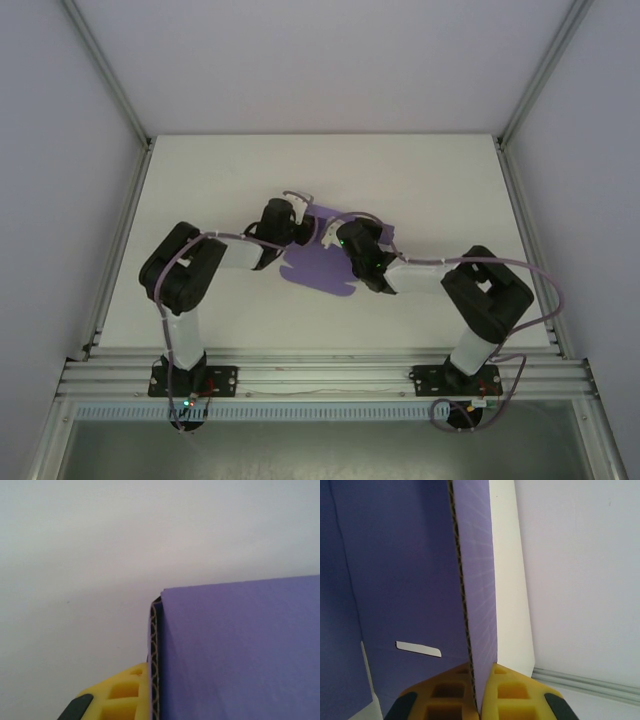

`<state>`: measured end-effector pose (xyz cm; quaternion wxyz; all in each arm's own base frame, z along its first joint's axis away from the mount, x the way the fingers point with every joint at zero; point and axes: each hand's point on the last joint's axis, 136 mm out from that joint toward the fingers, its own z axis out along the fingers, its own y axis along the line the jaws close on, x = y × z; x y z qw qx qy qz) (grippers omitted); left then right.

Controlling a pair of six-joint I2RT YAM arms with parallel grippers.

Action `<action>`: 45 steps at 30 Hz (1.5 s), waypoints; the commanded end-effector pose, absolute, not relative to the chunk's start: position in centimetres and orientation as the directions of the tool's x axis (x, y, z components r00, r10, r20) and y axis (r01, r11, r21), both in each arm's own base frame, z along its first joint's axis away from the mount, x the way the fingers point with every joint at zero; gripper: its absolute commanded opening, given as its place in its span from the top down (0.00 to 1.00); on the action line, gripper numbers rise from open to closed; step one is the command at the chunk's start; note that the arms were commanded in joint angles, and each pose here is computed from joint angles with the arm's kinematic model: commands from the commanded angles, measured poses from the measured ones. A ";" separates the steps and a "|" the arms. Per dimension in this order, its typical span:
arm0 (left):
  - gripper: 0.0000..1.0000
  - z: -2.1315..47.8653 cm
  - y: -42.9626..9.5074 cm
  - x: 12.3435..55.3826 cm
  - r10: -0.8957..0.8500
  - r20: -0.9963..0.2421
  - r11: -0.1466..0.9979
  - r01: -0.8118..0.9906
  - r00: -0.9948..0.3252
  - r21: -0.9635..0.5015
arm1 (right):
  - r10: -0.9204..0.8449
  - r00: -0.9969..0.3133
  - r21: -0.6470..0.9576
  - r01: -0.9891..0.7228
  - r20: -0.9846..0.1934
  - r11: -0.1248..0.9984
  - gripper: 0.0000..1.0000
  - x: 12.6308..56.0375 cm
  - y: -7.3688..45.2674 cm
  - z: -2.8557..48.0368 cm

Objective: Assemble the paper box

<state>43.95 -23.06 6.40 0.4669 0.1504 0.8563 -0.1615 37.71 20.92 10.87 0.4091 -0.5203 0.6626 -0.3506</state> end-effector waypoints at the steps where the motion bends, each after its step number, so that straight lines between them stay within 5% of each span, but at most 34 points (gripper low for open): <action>1: 0.98 7.3 -21.8 45.5 0.004 -0.858 0.969 0.213 -0.514 -0.123 | -0.987 -0.099 -0.813 -0.560 -0.126 0.160 1.00 35.7 21.2 6.7; 4: 1.00 5.6 -19.0 46.0 -0.106 -0.840 0.993 -0.014 -0.532 -0.117 | -0.982 -0.126 -0.807 -0.560 -0.142 0.188 1.00 35.6 21.1 6.9; 11: 1.00 3.0 -17.4 45.6 -0.135 -0.831 0.986 -0.158 -0.539 -0.058 | -0.975 -0.176 -0.798 -0.563 -0.135 0.212 1.00 35.3 20.2 6.4; 15: 1.00 2.5 -18.3 45.5 -0.083 -0.816 0.996 -0.080 -0.572 -0.045 | -0.974 -0.184 -0.799 -0.563 -0.132 0.214 1.00 35.3 20.0 6.3; 16: 0.92 2.8 -18.9 45.3 -0.070 -0.817 0.998 -0.041 -0.573 -0.057 | -0.975 -0.186 -0.802 -0.559 -0.123 0.208 1.00 35.4 19.9 6.3; 18: 0.60 3.7 -19.6 44.6 -0.044 -0.829 0.997 0.031 -0.557 -0.074 | -0.975 -0.193 -0.807 -0.554 -0.115 0.204 1.00 35.6 19.6 6.4; 23: 0.50 5.1 -20.0 43.5 0.002 -0.844 0.991 0.115 -0.536 -0.070 | -0.972 -0.200 -0.806 -0.552 -0.122 0.215 1.00 35.9 19.4 6.5; 32: 0.58 7.3 -21.6 44.9 -0.039 -0.873 0.980 0.153 -0.486 -0.129 | -0.974 -0.194 -0.798 -0.565 -0.119 0.210 1.00 35.9 19.6 6.3; 36: 1.00 8.6 -21.8 45.9 -0.066 -0.884 0.981 0.130 -0.463 -0.142 | -0.974 -0.197 -0.796 -0.568 -0.116 0.210 1.00 35.8 19.6 6.2; 45: 1.00 6.6 -16.4 45.8 -0.296 -0.814 0.937 -0.316 -0.500 -0.147 | -0.965 -0.236 -0.802 -0.551 -0.116 0.231 1.00 36.1 19.2 6.2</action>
